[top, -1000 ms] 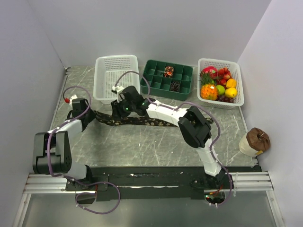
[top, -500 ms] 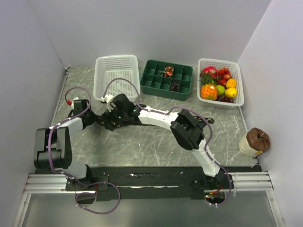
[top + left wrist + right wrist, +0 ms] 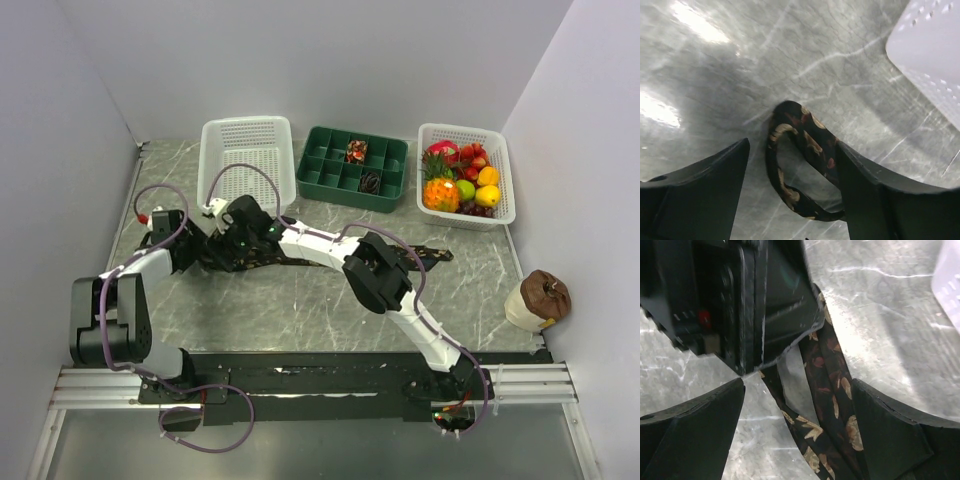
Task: Roll the ties
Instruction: Flatten out the tie at the center of the board.
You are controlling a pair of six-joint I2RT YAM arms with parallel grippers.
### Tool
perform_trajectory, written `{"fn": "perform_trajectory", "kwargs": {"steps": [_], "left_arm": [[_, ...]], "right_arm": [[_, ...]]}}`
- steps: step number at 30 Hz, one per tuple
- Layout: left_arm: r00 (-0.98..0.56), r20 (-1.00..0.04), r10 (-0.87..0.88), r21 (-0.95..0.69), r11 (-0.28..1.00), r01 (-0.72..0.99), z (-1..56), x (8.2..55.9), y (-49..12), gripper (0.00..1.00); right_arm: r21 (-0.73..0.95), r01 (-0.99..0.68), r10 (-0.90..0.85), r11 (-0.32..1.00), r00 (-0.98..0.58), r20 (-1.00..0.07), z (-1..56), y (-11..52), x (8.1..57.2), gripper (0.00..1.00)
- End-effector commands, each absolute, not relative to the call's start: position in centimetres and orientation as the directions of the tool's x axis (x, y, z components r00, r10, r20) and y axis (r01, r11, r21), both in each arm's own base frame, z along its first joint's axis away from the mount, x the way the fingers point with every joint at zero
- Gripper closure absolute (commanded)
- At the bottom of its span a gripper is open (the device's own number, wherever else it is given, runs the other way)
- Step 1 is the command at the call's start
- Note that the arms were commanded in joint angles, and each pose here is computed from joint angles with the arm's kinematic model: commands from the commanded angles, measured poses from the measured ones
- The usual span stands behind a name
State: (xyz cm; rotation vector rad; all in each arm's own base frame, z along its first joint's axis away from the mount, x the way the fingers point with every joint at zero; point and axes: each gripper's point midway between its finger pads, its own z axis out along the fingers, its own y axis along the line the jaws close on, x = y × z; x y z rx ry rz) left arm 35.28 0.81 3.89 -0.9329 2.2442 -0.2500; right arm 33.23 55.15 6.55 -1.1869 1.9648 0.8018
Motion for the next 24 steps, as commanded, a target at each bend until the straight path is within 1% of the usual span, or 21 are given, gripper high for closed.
{"fn": "perform_trajectory", "kwargs": {"steps": [1,2,6,11,14,18,21,22,24], "left_arm": [[-0.466,-0.541,-0.7,-0.454,0.709,-0.539,6.0,36.1,1.7,0.24],[-0.452,-0.536,-0.713,-0.466,0.697,-0.546,6.0,36.1,2.2,0.24],[-0.428,-0.511,-0.745,-0.515,0.664,-0.542,6.3,35.8,2.7,0.24],[-0.382,-0.506,-0.773,-0.53,0.628,-0.569,6.6,35.0,4.3,0.23],[-0.338,-0.505,-0.794,-0.573,0.601,-0.557,7.6,34.8,4.8,0.23],[-0.328,-0.501,-0.801,-0.601,0.594,-0.535,8.4,34.8,4.7,0.23],[-0.331,-0.501,-0.8,-0.609,0.598,-0.522,8.8,35.0,4.5,0.23],[-0.322,-0.514,-0.795,-0.621,0.604,-0.499,9.4,35.4,4.5,0.23],[-0.323,-0.512,-0.796,-0.625,0.603,-0.495,9.6,35.4,4.4,0.23]], "right_arm": [[0.146,-0.931,-0.457,0.334,-0.295,-0.839,7.7,56.2,32.9,0.04],[0.147,-0.936,-0.452,0.32,-0.287,-0.845,7.8,56.5,32.7,0.04],[0.133,-0.934,-0.453,0.331,-0.281,-0.846,7.2,56.9,32.7,0.01],[0.128,-0.938,-0.457,0.322,-0.272,-0.846,6.4,58.0,32.6,0.01],[0.135,-0.938,-0.47,0.32,-0.281,-0.837,5.5,58.4,32.0,0.01],[0.145,-0.917,-0.46,0.372,-0.318,-0.829,4.4,58.5,32.5,0.05],[0.139,-0.902,-0.463,0.409,-0.336,-0.82,3.3,58.5,33.2,0.09],[0.148,-0.883,-0.453,0.446,-0.366,-0.813,3.1,58.4,33.6,0.12],[0.149,-0.876,-0.443,0.458,-0.371,-0.816,3.0,58.3,33.7,0.14]]}}
